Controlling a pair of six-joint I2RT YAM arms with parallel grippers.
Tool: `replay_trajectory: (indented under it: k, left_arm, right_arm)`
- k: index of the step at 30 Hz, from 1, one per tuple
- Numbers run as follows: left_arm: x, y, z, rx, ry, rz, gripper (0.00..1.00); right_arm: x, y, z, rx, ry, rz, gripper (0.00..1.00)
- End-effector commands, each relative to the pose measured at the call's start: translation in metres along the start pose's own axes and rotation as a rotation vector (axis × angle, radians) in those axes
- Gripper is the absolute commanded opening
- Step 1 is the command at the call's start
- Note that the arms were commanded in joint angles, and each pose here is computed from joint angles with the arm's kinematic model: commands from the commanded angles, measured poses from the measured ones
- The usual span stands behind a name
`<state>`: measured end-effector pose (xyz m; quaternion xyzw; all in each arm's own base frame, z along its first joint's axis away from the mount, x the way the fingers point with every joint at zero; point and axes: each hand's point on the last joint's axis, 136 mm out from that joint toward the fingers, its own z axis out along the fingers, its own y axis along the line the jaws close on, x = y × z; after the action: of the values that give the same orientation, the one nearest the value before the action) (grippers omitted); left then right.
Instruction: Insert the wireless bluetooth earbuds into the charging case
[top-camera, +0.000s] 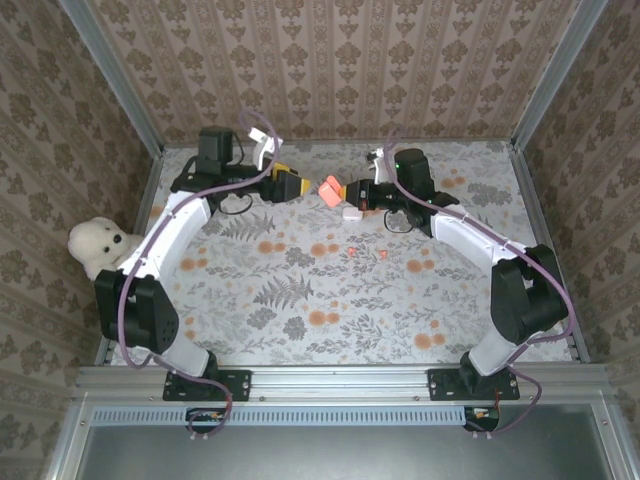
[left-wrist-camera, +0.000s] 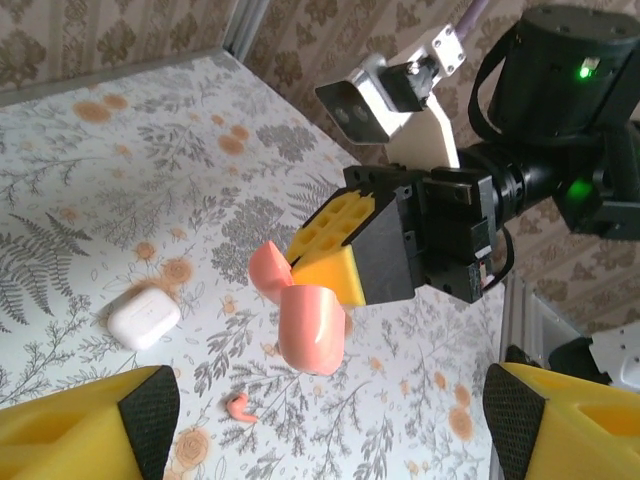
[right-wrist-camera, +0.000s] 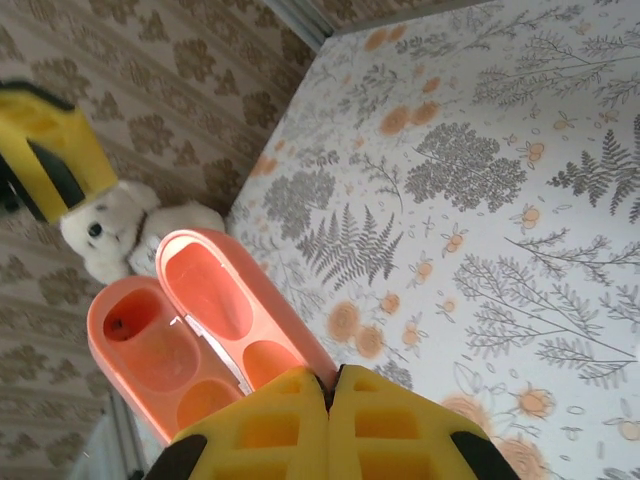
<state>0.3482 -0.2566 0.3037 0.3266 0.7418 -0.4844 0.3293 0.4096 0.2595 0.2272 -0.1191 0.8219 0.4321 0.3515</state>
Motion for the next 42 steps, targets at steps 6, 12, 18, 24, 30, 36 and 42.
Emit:
replay_trajectory:
  k: [6, 12, 18, 24, 30, 36, 42]
  left_arm:
    - [0.030, -0.002, 0.011, 0.124, 0.180, -0.107, 0.80]
    - [0.044, -0.005, 0.030, 0.163, 0.258, -0.117, 0.77]
    - [0.062, -0.004, 0.050, 0.195, 0.303, -0.132, 0.72]
    - [0.072, -0.005, 0.060, 0.225, 0.313, -0.148, 0.63]
    - [0.076, -0.003, 0.064, 0.235, 0.308, -0.156, 0.53]
    - [0.076, -0.002, 0.066, 0.244, 0.301, -0.162, 0.36]
    - [0.075, 0.002, 0.067, 0.229, 0.294, -0.160, 0.23]
  right_arm:
    - [0.019, 0.014, -0.013, -0.009, 0.135, -0.188, 0.00]
    - [0.021, 0.019, -0.009, -0.023, 0.145, -0.195, 0.00]
    - [0.023, 0.025, 0.000, -0.037, 0.155, -0.197, 0.00]
    - [0.021, 0.024, 0.004, -0.038, 0.148, -0.187, 0.00]
    - [0.021, 0.021, 0.007, -0.034, 0.146, -0.177, 0.00]
    - [0.022, 0.019, 0.008, -0.027, 0.146, -0.175, 0.00]
    - [0.019, 0.018, 0.006, -0.009, 0.136, -0.173, 0.05]
